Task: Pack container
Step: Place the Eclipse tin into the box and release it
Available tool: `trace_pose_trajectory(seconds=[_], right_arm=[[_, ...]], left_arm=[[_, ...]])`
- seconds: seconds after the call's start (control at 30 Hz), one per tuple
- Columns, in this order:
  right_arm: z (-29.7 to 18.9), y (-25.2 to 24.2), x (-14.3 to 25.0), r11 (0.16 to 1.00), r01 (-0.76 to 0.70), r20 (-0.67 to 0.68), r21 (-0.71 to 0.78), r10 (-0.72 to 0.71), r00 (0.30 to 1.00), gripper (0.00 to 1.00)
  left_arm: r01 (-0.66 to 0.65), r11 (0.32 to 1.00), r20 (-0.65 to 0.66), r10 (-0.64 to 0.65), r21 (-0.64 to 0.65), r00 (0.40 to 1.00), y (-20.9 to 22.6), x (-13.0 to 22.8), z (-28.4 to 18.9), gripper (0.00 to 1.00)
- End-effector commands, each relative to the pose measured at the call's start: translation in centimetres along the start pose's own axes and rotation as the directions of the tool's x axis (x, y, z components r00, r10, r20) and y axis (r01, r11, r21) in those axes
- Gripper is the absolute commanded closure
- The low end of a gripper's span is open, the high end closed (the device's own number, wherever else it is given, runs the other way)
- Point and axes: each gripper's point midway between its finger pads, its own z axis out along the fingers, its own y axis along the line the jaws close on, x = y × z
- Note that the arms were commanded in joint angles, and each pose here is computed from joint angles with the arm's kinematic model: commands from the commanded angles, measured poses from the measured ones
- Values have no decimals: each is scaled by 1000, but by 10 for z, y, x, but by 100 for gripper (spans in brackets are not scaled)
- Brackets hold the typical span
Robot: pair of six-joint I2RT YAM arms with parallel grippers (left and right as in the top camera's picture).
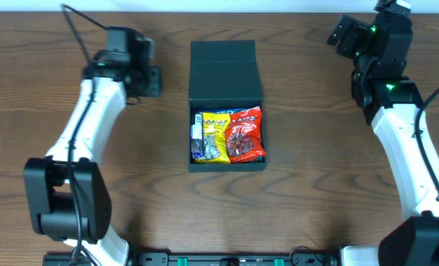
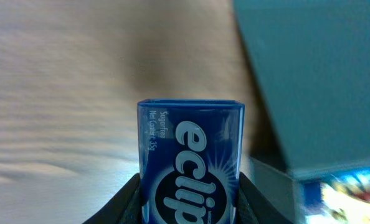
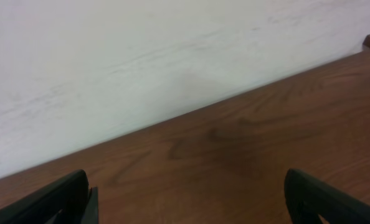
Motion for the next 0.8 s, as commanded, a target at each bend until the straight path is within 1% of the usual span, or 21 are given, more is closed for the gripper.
trace_pose_trajectory(seconds=[0.0, 0.07, 0.17, 0.23, 0.3, 0.37, 0.4, 0.67, 0.7, 0.73, 0.77], right_arm=[[0, -9, -5, 1000, -17, 11, 26, 16, 1000, 1], [0, -11, -5, 999, -18, 12, 29, 18, 1000, 1], [0, -12, -5, 999, -19, 12, 30, 18, 1000, 1], [0, -12, -5, 999, -19, 12, 30, 18, 1000, 1], [0, -12, -5, 999, -19, 11, 30, 18, 1000, 1], [0, -12, -5, 999, -19, 12, 30, 18, 1000, 1], [0, -12, -5, 999, -19, 11, 30, 18, 1000, 1], [0, -12, -4, 999, -18, 8, 31, 18, 1000, 1], [0, -12, -4, 999, -18, 8, 31, 18, 1000, 1], [0, -12, -4, 999, -18, 7, 29, 18, 1000, 1], [0, -11, -4, 1000, -18, 6, 25, 18, 1000, 1]], left_arm=[[20, 999, -46, -18, 37, 999, -38, 12, -4, 82], [-28, 998, -99, 34, 57, 995, -64, 29, -3, 84], [-53, 996, -154, 64, 74, 986, -88, 48, -4, 84], [-93, 992, -207, 109, 88, 972, -107, 68, -6, 84], [-102, 990, -230, 122, 97, 966, -120, 77, -8, 84], [-113, 983, -248, 147, 145, 958, -140, 87, -10, 84], [-127, 974, -259, 174, 188, 950, -155, 95, -12, 84], [-148, 966, -306, 210, 212, 929, -185, 122, -19, 82], [-157, 964, -306, 219, 216, 926, -189, 124, -19, 73], [-164, 962, -305, 227, 219, 925, -191, 125, -19, 39], [-166, 962, -303, 229, 218, 925, -192, 125, -19, 30]])
